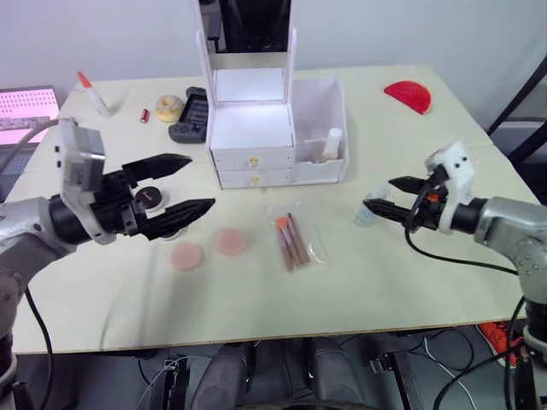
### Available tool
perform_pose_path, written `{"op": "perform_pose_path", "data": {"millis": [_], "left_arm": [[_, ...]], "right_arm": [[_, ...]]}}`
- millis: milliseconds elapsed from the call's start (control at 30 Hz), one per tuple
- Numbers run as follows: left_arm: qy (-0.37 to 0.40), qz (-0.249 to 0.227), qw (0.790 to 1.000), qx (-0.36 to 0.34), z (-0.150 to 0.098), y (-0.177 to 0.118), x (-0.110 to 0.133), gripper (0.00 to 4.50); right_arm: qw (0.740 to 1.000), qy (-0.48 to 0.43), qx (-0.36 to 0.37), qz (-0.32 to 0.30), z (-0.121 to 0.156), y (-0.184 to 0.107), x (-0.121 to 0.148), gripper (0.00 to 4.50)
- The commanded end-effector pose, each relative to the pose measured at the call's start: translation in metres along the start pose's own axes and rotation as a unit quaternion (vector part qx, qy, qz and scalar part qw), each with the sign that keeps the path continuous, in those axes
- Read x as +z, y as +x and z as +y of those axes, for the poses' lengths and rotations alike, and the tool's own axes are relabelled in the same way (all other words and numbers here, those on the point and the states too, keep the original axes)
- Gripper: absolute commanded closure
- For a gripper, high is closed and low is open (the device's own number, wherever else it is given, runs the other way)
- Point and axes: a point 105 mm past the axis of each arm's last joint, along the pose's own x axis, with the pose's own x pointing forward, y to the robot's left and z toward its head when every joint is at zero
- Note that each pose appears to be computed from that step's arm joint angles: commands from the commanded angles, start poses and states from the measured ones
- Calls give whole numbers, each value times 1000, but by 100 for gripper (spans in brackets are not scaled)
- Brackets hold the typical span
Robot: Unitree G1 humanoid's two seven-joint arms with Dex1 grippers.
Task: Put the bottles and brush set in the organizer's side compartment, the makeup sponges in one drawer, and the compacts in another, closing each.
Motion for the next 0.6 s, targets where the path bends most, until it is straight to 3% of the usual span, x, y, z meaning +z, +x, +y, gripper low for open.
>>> {"op": "perform_pose_path", "data": {"millis": [33,400,600], "left_arm": [[19,0,1000,-10,-5,1,6,0],[21,5,1000,-11,-6,2,4,0],[-8,13,999,44,12,-19,-5,0]], "right_arm": [[1000,-15,-12,-16,-3,-3,7,8],[1000,-10,-12,-21,-5,1,6,8],[1000,-17,-12,-21,-9,-14,4,8]]}}
